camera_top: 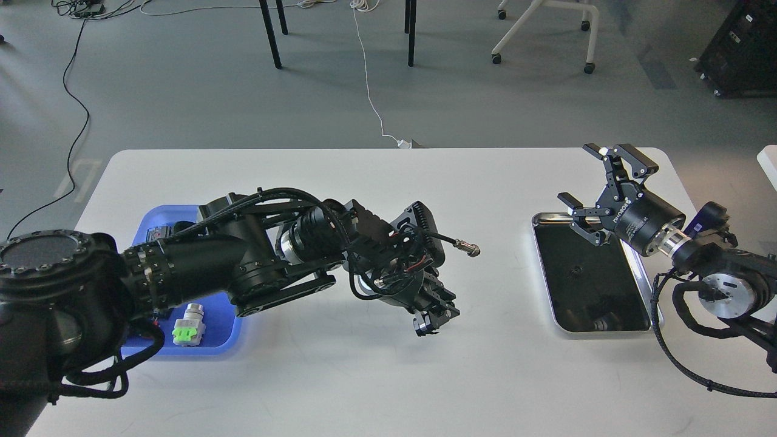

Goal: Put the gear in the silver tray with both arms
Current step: 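Lift the gear and carry it toward the table center with left gripper, then open the left gripper to set the gear on the table, withdraw, then reach the right gripper down toward the black gear on the table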

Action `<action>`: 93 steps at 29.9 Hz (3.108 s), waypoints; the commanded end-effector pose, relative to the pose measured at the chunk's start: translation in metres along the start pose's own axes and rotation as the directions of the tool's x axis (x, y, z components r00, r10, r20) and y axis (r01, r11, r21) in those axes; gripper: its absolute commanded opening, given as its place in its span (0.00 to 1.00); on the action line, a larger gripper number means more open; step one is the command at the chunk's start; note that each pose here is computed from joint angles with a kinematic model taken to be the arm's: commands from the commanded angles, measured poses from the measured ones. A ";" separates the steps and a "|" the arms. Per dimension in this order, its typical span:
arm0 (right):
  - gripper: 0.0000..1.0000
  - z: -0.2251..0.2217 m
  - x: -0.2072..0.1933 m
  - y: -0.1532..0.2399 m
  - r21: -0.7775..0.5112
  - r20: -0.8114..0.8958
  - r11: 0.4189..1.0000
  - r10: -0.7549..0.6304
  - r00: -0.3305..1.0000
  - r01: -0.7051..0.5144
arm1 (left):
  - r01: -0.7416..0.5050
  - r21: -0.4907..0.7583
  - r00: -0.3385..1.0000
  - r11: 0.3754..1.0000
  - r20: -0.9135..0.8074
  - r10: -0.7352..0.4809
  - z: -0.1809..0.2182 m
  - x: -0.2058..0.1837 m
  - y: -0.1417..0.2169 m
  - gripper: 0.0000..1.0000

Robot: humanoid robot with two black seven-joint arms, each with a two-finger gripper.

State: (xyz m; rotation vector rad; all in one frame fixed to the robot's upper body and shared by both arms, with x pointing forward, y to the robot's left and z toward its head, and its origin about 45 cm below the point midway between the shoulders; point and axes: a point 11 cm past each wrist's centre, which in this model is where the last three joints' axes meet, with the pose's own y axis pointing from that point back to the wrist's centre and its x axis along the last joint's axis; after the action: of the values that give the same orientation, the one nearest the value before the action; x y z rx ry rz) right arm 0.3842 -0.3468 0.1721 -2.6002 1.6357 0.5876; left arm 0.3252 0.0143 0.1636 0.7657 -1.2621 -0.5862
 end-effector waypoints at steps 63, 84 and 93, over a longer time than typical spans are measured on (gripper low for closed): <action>0.97 -0.048 -0.123 -0.027 -0.763 -0.635 0.607 -0.769 -0.077 0.224 | -0.697 0.699 -0.545 0.158 -0.660 0.517 -0.115 -0.120 0.243 0.97; 0.95 0.044 -0.196 -0.047 -0.917 -0.341 0.382 -0.609 -0.716 0.111 | -0.702 0.697 -0.574 0.145 -0.674 0.465 -0.098 -0.124 0.234 0.97; 0.87 0.064 -0.212 -0.056 -0.924 -0.312 0.365 -0.549 -0.775 0.113 | -0.707 0.693 -0.569 0.144 -0.677 0.466 -0.098 -0.123 0.236 0.97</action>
State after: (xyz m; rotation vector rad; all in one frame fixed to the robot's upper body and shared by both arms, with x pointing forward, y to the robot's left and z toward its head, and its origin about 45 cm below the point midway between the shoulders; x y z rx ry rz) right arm 0.3340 -0.1265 0.1753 -3.0315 -1.3369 -2.2326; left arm 0.3889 0.2733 0.2598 -0.2518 -0.0610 1.0200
